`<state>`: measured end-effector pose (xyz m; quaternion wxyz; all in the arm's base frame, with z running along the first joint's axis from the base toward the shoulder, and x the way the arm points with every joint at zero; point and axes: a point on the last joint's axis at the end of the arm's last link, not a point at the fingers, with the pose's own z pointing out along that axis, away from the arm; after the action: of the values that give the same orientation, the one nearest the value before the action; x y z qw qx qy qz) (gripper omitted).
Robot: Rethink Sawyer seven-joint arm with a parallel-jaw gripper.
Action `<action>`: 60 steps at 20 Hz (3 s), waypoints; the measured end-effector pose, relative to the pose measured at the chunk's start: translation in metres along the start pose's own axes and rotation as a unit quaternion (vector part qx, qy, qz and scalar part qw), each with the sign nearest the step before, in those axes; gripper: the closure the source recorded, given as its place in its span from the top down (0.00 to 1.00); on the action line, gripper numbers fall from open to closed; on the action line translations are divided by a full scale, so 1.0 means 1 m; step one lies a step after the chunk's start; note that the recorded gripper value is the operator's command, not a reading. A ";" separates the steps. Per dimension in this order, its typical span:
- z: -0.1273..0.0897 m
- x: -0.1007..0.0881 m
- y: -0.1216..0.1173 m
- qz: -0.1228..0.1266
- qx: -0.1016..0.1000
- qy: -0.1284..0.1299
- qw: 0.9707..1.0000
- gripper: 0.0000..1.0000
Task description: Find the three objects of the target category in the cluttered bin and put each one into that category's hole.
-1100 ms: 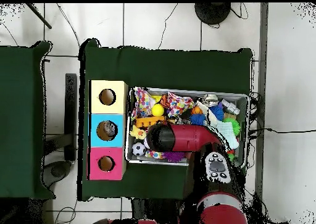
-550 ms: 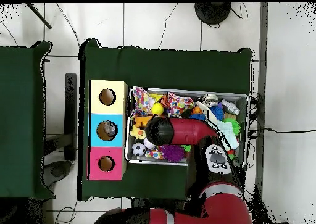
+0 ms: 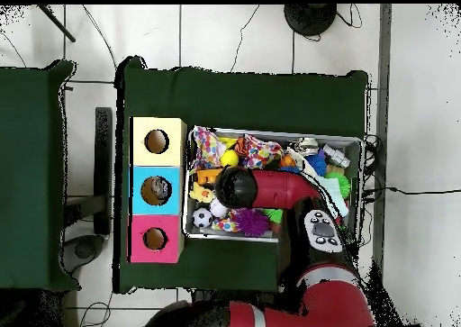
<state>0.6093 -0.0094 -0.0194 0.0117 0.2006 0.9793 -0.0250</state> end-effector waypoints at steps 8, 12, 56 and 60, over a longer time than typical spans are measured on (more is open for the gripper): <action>-0.001 -0.003 0.000 0.010 -0.007 0.018 1.000 1.00; -0.004 0.000 0.005 0.005 0.000 0.034 0.999 1.00; -0.023 0.083 0.076 -0.077 0.034 0.111 0.990 1.00; -0.015 0.086 0.076 -0.080 0.036 0.095 0.992 1.00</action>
<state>0.5602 0.0943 -0.0108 -0.0911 0.1229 0.9873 -0.0421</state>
